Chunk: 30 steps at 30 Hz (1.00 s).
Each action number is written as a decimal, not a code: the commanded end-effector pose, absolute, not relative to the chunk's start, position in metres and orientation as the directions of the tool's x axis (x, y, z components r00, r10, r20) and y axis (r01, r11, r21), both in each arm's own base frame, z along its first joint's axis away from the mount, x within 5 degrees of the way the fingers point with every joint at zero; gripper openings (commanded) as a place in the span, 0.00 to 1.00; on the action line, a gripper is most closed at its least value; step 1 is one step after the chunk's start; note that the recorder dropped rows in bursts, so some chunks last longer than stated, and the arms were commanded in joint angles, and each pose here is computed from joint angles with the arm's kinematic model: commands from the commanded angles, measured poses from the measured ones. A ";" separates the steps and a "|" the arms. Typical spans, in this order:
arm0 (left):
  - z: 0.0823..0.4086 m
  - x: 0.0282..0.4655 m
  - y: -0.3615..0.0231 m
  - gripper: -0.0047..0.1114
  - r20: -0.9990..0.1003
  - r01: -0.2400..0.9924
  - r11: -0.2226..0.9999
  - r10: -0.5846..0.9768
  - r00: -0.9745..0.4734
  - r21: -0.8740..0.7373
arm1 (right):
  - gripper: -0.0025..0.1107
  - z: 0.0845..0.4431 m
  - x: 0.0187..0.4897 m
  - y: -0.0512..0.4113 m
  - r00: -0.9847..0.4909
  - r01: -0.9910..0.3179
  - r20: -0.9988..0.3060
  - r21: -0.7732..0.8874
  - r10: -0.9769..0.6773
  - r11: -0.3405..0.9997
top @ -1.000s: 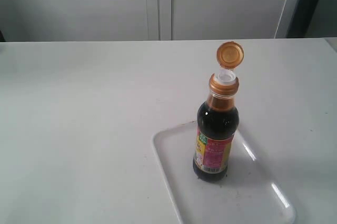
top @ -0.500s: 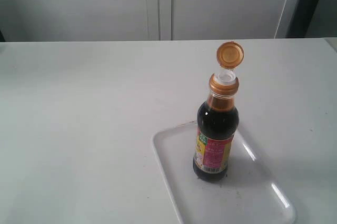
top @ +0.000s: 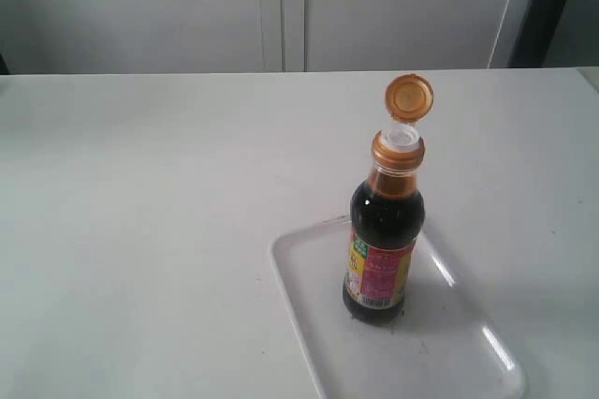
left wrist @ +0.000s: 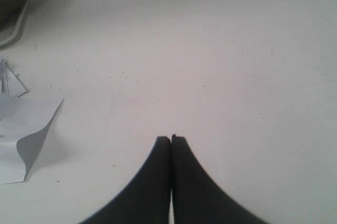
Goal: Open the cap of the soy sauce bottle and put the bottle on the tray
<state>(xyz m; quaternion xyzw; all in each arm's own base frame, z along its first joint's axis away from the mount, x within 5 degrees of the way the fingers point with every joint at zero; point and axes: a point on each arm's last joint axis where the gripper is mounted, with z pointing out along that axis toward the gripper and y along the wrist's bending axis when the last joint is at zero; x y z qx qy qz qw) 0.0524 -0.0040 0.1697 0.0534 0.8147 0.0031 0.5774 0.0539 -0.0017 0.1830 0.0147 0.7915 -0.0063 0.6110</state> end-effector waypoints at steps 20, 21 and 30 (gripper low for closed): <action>0.168 0.052 -0.004 0.04 -0.942 0.081 0.995 0.082 -0.326 0.058 | 0.02 0.183 0.054 0.001 -0.250 -0.030 -0.968 0.005 -0.003 1.000; 0.168 0.052 -0.004 0.04 -0.942 0.081 0.995 0.082 -0.326 0.058 | 0.02 0.183 0.054 0.001 -0.250 -0.030 -0.968 0.005 -0.003 1.000; 0.168 0.052 -0.004 0.04 -0.942 0.081 0.995 0.082 -0.326 0.058 | 0.02 0.183 0.054 0.001 -0.250 -0.030 -0.968 0.005 -0.003 1.000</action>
